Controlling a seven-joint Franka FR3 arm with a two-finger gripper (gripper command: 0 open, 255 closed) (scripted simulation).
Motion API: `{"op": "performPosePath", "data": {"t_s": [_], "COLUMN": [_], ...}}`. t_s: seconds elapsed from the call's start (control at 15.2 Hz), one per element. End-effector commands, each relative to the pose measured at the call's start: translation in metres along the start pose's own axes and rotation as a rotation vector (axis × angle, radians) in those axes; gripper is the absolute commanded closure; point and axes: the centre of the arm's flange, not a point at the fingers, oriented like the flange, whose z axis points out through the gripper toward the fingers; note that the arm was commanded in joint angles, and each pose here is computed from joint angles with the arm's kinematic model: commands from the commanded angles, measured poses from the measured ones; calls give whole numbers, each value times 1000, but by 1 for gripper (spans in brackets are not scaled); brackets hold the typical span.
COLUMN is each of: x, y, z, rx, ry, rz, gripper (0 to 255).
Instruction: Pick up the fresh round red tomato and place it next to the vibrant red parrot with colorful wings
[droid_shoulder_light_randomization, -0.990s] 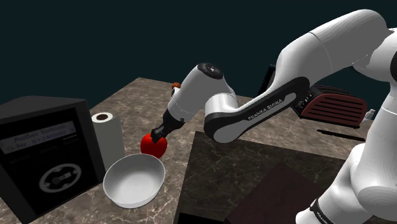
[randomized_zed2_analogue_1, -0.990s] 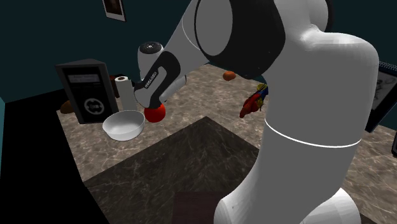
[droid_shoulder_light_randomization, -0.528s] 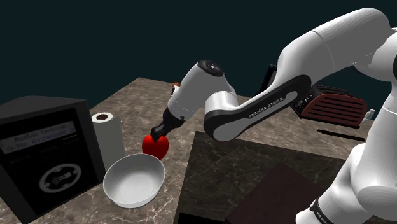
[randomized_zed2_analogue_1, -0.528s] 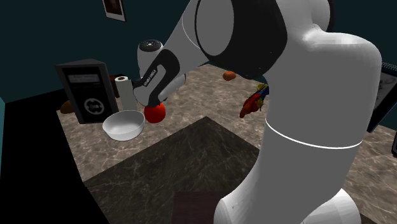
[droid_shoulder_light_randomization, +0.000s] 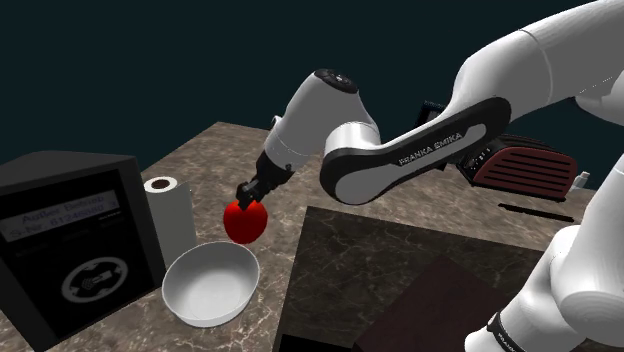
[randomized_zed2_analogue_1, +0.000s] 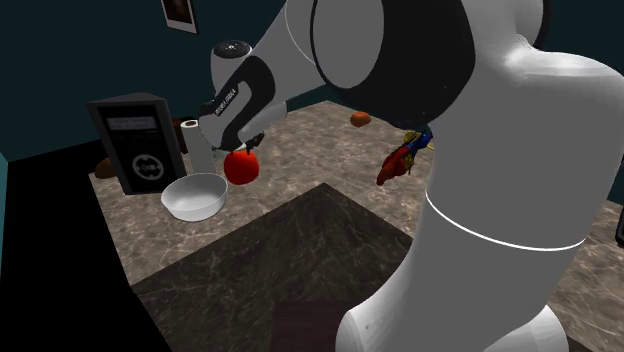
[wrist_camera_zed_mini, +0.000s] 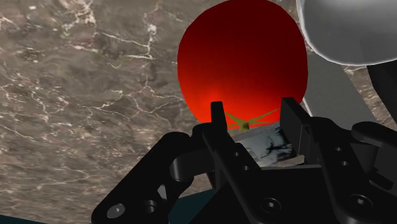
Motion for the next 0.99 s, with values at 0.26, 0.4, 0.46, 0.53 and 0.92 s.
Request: {"op": "performPosePath", "data": {"t_s": [0.26, 0.4, 0.46, 0.53, 0.92], "x": [15, 20, 22, 25, 39], "y": [0, -1, -1, -2, -4], "z": [-28, -37, -42, -47, -75], "rx": [0, 0, 0, 0, 0], "ry": [0, 0, 0, 0, 0], "rz": [0, 0, 0, 0, 0], "gripper": [255, 255, 255, 255, 255]}}
